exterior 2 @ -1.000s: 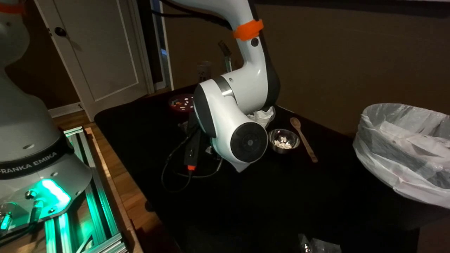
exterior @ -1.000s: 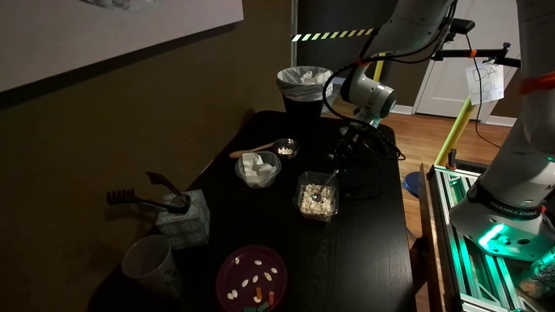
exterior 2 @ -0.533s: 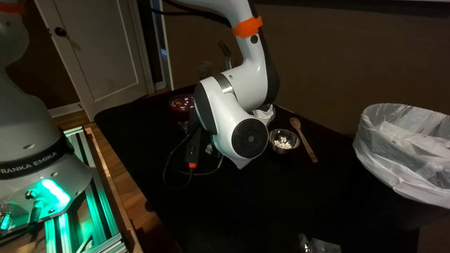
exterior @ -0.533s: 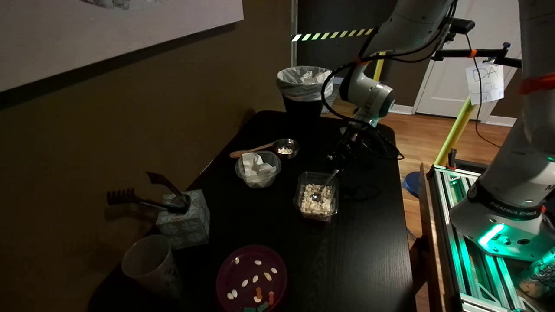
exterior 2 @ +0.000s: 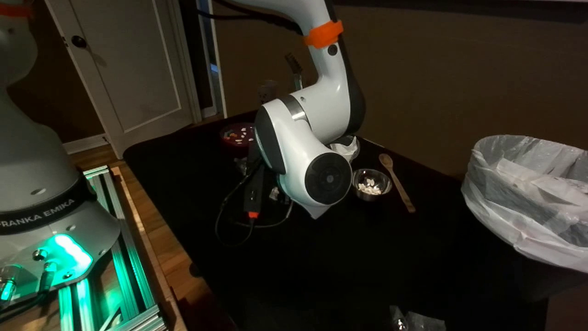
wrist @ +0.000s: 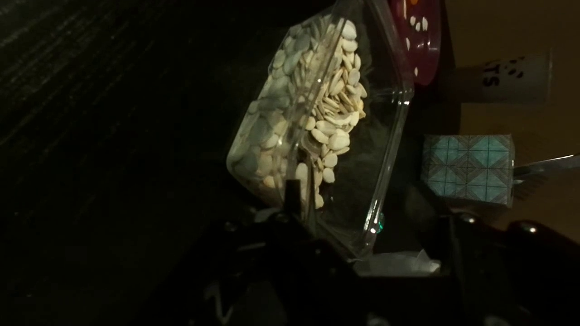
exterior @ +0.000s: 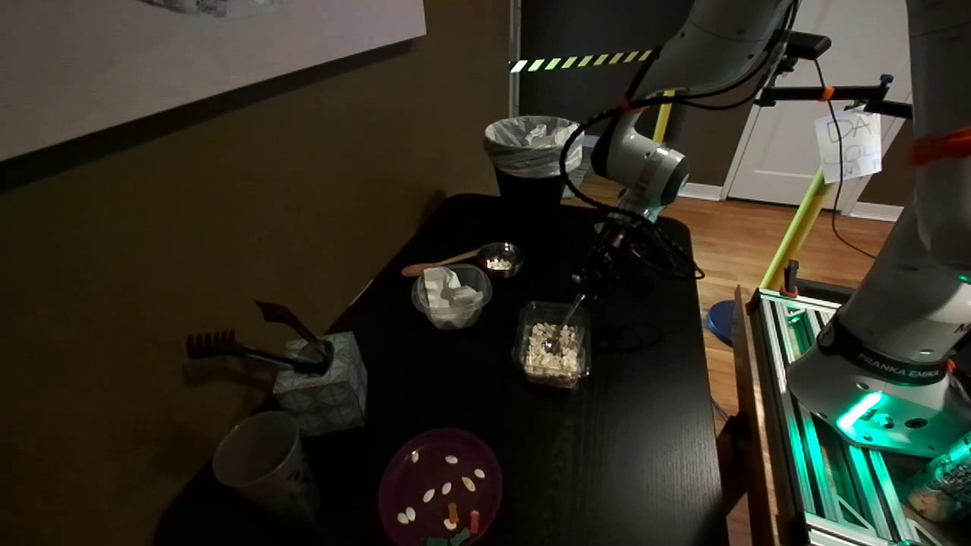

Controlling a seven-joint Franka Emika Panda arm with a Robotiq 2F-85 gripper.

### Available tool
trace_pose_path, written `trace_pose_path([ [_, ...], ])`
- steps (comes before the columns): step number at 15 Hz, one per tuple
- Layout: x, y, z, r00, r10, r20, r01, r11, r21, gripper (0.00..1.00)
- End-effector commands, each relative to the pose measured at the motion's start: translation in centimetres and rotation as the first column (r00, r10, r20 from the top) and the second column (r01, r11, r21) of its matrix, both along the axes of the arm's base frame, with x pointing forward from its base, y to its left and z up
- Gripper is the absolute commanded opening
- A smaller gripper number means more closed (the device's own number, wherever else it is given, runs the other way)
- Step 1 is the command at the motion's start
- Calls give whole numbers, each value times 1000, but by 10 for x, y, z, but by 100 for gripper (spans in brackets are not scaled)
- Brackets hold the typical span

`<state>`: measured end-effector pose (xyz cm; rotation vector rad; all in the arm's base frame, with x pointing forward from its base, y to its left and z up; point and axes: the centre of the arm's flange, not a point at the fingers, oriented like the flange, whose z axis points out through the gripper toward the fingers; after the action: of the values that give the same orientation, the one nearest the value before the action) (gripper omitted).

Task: Remove the silver spoon from the lunchbox and put it in the other lunchbox in the front

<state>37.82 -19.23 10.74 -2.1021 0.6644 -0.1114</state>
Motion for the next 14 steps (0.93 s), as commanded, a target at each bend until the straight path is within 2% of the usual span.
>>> trace_pose_path([
  [1, 3, -4, -4, 1000, -2, 8, 2, 1000, -16, 50],
  [4, 6, -4, -5, 1000, -3, 16, 4, 999, -37, 61],
  [5, 7, -4, -5, 1000, -7, 19, 7, 999, -47, 74],
  [8, 11, -5, -6, 999, -21, 33, 24, 997, -68, 84],
  [9, 11, -5, -6, 999, -23, 36, 26, 997, -71, 85],
  [11, 12, -5, -6, 999, -25, 41, 28, 997, -78, 78],
  [14, 14, -5, -7, 999, -28, 41, 31, 996, -81, 74],
])
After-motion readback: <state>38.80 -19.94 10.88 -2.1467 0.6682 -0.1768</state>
